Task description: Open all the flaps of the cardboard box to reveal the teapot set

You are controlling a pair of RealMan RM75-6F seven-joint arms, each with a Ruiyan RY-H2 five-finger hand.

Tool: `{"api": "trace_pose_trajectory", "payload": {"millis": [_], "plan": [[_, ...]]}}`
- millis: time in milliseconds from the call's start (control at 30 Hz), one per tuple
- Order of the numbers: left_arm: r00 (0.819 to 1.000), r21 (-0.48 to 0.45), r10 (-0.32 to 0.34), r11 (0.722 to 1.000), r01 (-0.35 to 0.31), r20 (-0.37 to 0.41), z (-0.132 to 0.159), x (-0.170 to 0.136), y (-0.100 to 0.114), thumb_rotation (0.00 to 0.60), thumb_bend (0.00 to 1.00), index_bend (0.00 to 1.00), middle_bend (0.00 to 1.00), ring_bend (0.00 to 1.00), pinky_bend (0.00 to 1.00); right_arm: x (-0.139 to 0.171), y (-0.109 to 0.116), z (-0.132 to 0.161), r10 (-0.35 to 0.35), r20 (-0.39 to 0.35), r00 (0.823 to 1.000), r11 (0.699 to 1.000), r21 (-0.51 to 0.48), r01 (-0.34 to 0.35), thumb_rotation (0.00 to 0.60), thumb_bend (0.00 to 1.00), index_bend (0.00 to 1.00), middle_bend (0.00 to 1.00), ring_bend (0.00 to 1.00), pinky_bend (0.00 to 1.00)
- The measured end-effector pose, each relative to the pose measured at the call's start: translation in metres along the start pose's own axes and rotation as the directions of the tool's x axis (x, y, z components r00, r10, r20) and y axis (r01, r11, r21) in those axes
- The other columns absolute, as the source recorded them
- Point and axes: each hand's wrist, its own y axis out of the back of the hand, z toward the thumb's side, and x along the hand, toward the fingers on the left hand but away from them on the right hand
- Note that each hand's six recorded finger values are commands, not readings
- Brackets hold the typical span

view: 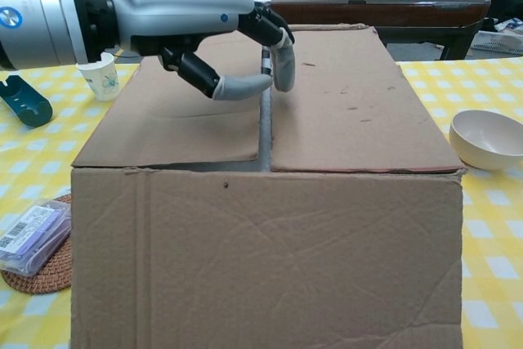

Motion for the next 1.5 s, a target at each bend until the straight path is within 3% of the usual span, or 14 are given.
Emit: {"api": "trace_pose_trajectory", "payload": {"millis": [933,1500], "plan": [[1.000,0.225,0.021,0.974,-0.019,-0.005,0.000,-0.008,-0.008,0.231,0.49,0.51,0.41,0.14,0.00,0.006,0.001,-0.006,-0.012,0.011,1.000,1.000,-0.020,0.013,0.600,0.67,0.29,0.25,0.17,0.24],[0.982,0.199,0.164,0.969,-0.143,-0.093,-0.013,-0.052,0.054,0.230,0.49,0.51,0.42,0.15,0.00,0.004,0.003,-0.005,-0.020,-0.002,1.000,0.999,-0.032,0.020,0.600,0.67,0.29,0.24,0.17,0.24]]}}
